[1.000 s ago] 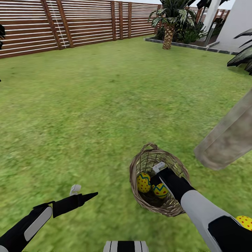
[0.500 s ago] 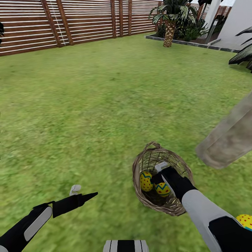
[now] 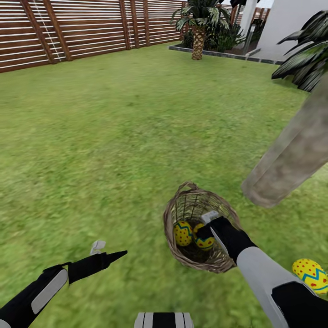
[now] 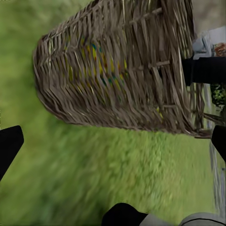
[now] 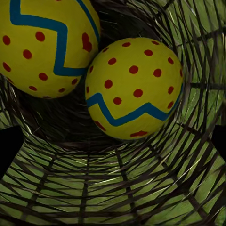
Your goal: Take the three Easter eggs out of the wicker basket on the lawn in the garden, then place them on the lawn next to a single tree (choose any tree) so that all three eggs are next to the same tree and none are left in the basket.
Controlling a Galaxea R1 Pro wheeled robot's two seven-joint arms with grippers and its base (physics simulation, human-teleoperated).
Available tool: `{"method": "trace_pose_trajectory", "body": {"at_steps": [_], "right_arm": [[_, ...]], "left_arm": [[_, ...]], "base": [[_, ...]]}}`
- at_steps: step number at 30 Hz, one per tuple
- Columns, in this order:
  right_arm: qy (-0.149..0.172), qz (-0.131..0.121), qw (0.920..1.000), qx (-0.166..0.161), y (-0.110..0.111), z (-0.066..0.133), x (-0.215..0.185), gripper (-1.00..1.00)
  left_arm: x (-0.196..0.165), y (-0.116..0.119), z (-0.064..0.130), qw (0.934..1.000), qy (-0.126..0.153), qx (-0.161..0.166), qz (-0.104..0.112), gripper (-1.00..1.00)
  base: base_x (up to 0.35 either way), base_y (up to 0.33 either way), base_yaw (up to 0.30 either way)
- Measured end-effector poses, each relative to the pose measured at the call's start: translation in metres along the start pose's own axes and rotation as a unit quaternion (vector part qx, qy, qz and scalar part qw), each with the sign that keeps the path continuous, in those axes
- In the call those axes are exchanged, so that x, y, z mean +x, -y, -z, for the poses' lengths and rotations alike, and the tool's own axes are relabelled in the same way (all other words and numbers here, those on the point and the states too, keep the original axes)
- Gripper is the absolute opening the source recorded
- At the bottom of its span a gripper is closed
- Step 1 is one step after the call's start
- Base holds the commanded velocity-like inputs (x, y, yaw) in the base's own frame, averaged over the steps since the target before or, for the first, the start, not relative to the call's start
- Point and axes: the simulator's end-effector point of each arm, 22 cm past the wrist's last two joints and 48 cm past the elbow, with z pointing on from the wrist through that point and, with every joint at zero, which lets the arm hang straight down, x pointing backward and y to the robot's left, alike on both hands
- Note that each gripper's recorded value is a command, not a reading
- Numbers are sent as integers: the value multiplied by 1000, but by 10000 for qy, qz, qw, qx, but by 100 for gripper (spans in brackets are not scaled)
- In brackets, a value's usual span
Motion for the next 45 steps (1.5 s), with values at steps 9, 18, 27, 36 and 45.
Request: {"method": "trace_pose_trajectory", "body": {"at_steps": [9,18,27,36,45], "right_arm": [[11,0,10000,1,0,0,-1,100],[27,-9,10000,-6,0,2,-2,100],[70,-83,9999,-57,-2,5,-6,100],[87,-198,9997,-149,-5,6,-6,100],[128,-645,9969,-426,-13,7,-7,100]], "left_arm": [[0,0,-1,10000,5,-8,-9,100],[-1,1,0,10000,13,1,-17,100],[-2,2,0,10000,25,-21,-39,100],[-4,3,1,10000,37,-23,-62,100],[-5,4,1,10000,46,-20,-65,100]], "base": [[110,160,-107],[43,277,-202],[148,277,-263],[118,145,-260],[23,82,-76]]}}
